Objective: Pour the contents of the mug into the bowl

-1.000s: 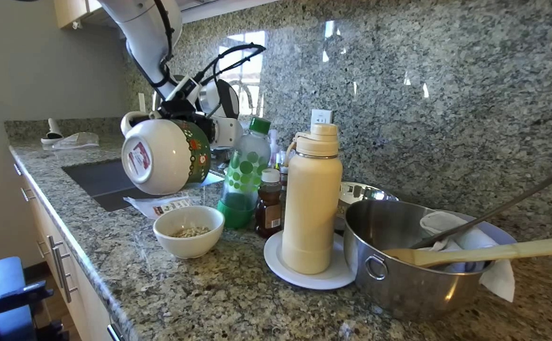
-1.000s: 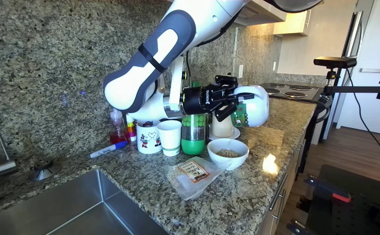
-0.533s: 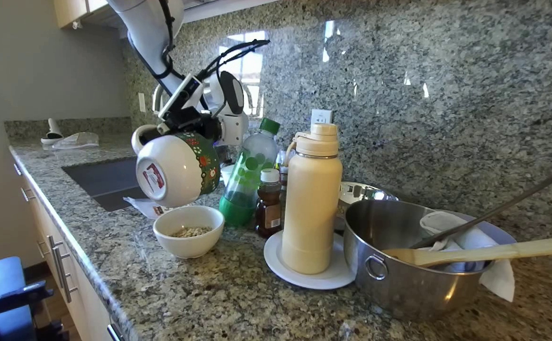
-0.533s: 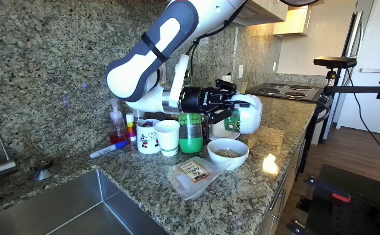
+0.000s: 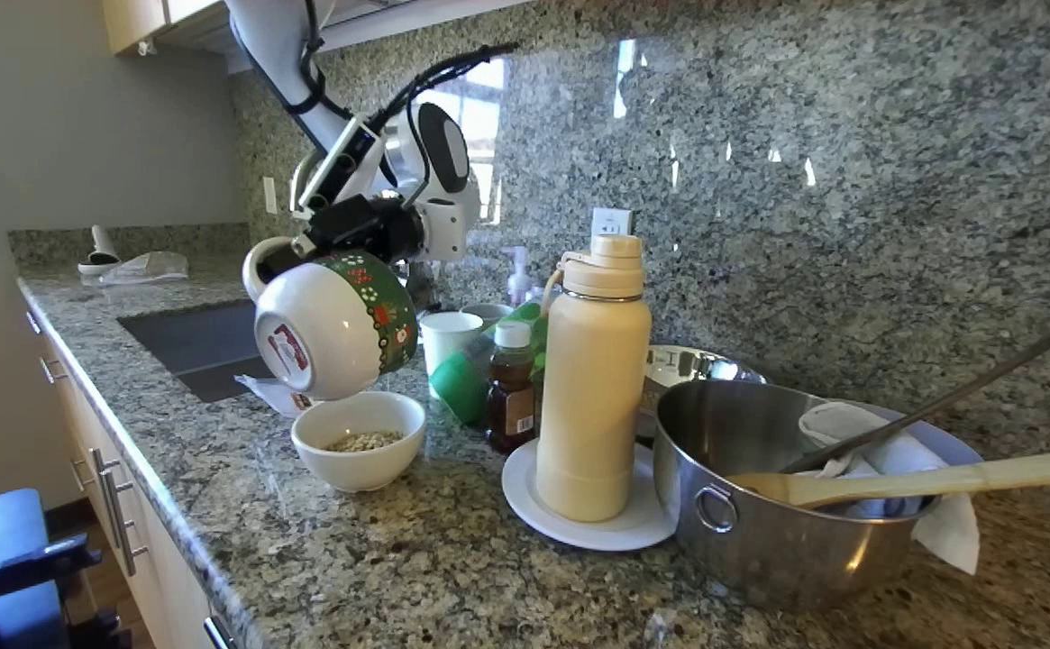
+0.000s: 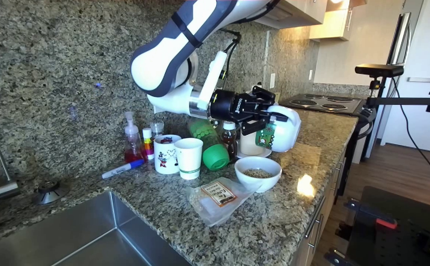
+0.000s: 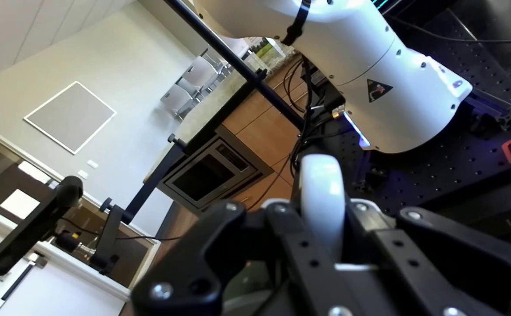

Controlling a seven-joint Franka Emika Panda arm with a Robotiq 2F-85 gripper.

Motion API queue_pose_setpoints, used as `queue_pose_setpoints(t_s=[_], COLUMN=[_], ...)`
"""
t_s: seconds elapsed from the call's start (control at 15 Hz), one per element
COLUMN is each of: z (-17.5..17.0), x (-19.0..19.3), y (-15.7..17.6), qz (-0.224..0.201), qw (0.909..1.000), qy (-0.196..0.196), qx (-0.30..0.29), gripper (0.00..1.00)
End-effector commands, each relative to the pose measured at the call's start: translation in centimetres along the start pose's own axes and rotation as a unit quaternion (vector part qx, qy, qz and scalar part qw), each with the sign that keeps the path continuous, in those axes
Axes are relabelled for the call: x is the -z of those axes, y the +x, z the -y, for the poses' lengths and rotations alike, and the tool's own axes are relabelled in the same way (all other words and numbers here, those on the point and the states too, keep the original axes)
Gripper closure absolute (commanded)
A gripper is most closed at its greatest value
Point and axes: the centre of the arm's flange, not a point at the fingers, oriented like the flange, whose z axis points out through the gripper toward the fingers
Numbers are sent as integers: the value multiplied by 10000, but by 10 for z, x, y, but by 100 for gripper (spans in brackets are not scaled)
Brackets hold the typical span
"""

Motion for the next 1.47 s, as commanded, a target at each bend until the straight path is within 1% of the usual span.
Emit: queue_pose_setpoints(t_s=[0.0,0.2,0.33,0.47,0.6,0.8,0.93,1.07,1.2,1.4], z=[-24,-32,-37,-44,-51,-66,-77,-87,-96,-105], x=[-36,-51,-61,-70,-80,-94,-104,-113,-121,-132], y=[-27,-32,-32,-30,-27,-22,-16,-8,2,15], qz=[-193,-462,-730,-979,-1233,-1506,-1696,-1892,-2096,-2374], qw=[9990,9962,9928,9881,9818,9713,9623,9514,9388,9208], qy=[394,731,949,1175,1431,1815,2091,2381,2676,3017], qx=[-19,-29,-87,-137,-202,-314,-389,-482,-555,-690], gripper=[98,98,98,98,98,98,98,98,98,98])
